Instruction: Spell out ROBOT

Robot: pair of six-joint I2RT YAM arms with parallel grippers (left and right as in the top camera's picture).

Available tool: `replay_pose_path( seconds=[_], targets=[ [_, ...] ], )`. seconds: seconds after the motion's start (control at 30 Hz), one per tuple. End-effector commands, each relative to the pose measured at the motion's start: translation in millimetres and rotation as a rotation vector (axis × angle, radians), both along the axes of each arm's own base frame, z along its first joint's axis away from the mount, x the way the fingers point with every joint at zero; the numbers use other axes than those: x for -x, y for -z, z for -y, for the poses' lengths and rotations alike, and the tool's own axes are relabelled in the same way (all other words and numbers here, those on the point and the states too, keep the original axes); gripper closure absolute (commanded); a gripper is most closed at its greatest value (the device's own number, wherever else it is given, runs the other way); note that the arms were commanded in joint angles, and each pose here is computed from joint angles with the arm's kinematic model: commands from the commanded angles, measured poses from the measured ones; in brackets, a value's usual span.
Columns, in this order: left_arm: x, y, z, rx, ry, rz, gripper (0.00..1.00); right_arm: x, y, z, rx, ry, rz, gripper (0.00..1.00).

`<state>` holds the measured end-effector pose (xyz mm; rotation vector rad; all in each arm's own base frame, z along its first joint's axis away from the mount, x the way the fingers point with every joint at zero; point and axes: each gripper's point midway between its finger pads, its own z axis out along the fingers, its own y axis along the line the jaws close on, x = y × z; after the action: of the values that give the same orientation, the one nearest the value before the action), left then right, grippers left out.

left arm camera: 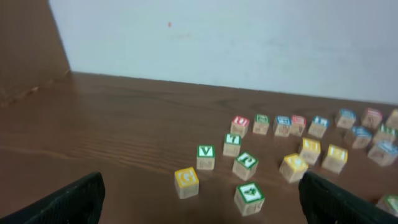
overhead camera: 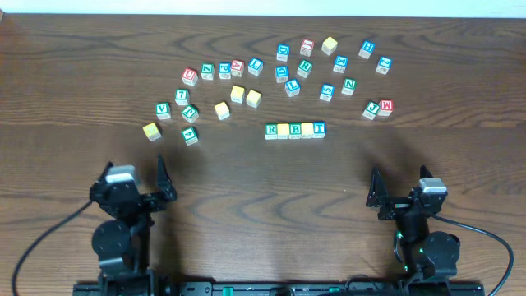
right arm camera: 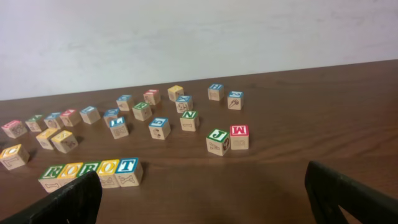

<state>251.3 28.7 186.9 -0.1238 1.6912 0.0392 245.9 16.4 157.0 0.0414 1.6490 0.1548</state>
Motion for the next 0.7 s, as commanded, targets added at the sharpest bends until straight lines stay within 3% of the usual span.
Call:
replay_pose_path(
  seconds=[0.0, 0.27, 0.67],
  targets=[
    [3.1, 17.4, 4.0, -0.121, 0.037, 0.001, 0.02, 0.1, 0.3, 2.8, 0.01, 0.012, 0.003, 0.01],
    [5.3, 44.0, 4.4, -0.185, 0.047, -0.023, 0.02, 0.1, 0.3, 2.8, 0.009, 0.012, 0.003, 0.01],
    [8.5, 48.0, 3.2, -0.198, 0.039, -0.039, 0.02, 0.1, 0.3, 2.8, 0.01, 0.012, 0.003, 0.01]
  ],
)
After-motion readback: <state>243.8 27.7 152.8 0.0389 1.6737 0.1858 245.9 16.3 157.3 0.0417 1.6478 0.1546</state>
